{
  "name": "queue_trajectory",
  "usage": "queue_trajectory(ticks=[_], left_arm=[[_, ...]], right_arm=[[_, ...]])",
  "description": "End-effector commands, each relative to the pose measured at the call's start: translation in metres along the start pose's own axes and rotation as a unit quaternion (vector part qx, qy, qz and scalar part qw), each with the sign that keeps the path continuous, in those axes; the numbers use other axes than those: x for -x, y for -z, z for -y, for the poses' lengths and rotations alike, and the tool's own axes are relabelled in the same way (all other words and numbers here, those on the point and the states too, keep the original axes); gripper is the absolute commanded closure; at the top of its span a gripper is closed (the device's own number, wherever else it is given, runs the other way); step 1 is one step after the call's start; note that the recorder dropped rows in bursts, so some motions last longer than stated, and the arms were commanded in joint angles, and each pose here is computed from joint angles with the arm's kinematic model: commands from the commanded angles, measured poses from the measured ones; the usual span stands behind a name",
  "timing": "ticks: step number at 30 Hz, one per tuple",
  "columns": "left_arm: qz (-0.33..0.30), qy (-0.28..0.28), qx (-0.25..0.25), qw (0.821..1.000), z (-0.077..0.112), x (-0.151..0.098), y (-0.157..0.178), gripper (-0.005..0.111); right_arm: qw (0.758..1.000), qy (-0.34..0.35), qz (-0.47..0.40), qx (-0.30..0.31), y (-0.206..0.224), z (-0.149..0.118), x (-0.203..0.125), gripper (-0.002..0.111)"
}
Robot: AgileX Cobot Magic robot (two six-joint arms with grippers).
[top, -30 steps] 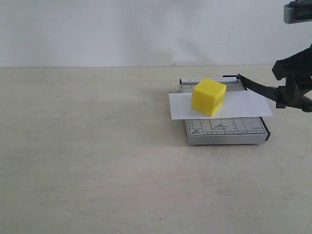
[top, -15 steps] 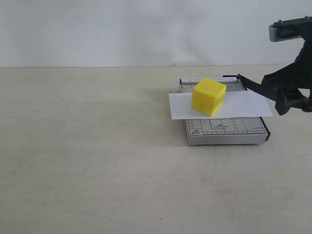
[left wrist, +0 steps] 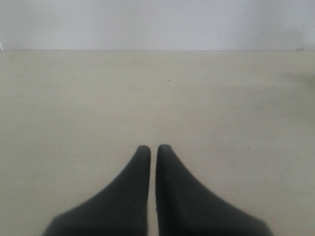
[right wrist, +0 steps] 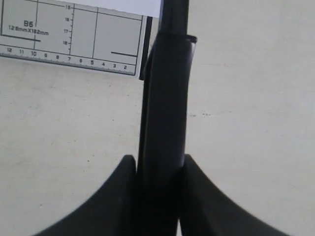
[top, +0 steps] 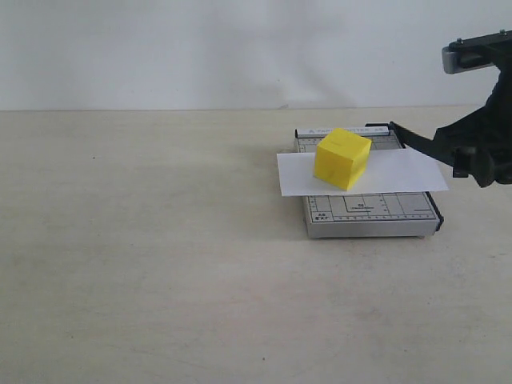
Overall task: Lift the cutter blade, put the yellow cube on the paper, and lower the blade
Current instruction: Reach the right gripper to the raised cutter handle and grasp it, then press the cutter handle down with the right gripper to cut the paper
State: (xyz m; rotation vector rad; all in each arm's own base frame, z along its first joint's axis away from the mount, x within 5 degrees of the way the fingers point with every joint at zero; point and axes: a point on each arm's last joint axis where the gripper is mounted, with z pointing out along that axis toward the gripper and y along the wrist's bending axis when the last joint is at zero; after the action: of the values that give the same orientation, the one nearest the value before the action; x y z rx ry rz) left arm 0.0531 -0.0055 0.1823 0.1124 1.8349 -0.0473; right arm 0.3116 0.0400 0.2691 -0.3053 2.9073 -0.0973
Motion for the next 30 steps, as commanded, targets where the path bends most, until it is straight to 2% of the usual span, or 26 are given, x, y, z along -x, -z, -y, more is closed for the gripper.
queue_trajectory(ticks=[1, 14, 30], left_arm=[[0.001, -0.003, 0.001, 1.000, 0.000, -0.001, 0.000, 0.102], [0.001, -0.003, 0.001, 1.000, 0.000, -0.001, 0.000, 0.102], [0.001, -0.003, 0.001, 1.000, 0.000, -0.001, 0.000, 0.102]], right_arm=[[1.000, 0.017, -0.001, 0.006, -0.013, -0.003, -0.006, 0.108], [1.000, 0.005, 0.001, 0.027, -0.085, -0.015, -0.058, 0.108], [0.999, -0.006, 0.028, 0.034, -0.108, -0.020, -0.076, 0.108]])
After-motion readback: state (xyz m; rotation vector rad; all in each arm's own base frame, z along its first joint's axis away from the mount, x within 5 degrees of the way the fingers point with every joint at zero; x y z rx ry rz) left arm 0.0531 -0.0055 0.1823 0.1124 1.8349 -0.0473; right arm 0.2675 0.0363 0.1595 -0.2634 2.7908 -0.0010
